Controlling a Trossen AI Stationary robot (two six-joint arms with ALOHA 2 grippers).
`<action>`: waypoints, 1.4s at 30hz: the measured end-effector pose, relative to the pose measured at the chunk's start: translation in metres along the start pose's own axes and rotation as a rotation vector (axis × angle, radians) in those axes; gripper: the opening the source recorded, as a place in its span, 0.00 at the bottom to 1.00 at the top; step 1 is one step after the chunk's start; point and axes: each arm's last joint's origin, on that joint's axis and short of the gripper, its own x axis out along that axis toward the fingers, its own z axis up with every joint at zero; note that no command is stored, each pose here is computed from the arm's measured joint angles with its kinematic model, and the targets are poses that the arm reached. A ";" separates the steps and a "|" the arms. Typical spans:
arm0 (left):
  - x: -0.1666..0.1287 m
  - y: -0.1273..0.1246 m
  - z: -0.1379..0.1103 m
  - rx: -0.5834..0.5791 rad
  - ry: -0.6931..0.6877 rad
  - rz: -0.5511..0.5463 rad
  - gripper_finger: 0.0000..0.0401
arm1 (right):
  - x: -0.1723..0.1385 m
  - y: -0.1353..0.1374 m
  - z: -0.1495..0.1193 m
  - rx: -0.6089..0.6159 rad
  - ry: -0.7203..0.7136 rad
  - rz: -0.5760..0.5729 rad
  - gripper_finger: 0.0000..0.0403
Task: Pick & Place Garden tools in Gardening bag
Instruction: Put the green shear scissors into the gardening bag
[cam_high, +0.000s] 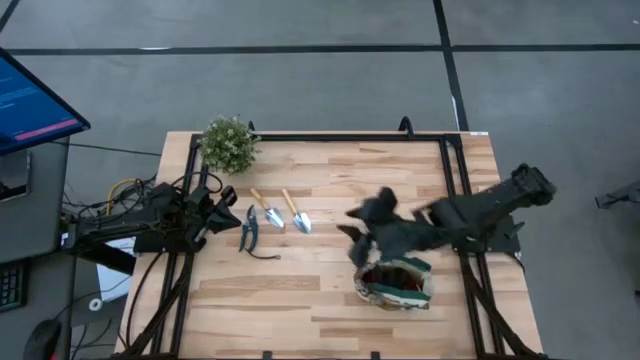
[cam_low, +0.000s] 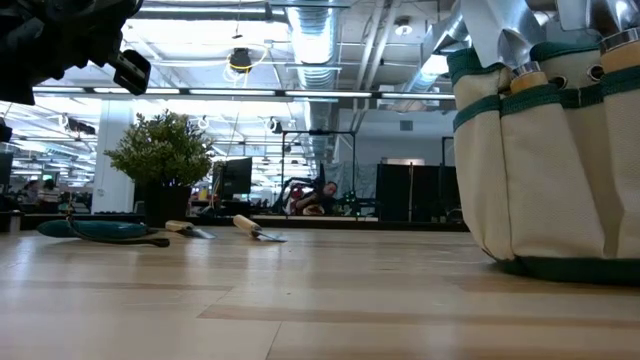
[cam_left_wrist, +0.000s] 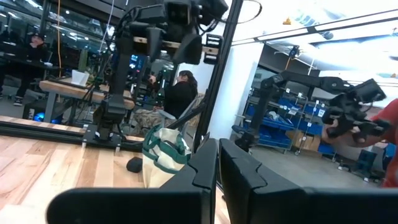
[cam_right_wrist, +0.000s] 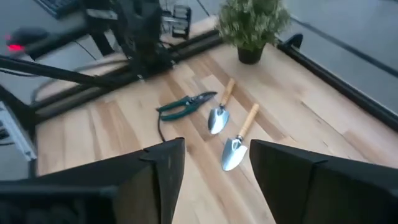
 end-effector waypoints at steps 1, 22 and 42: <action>0.000 0.000 0.000 0.000 0.000 0.000 0.04 | 0.011 -0.001 0.003 -0.001 0.019 -0.011 0.43; 0.007 0.009 -0.011 -0.069 0.103 0.044 0.04 | 0.206 0.057 -0.004 0.122 0.174 0.141 0.44; 0.010 0.016 -0.021 -0.121 0.181 0.077 0.04 | 0.175 0.067 -0.014 0.157 0.263 -0.002 0.40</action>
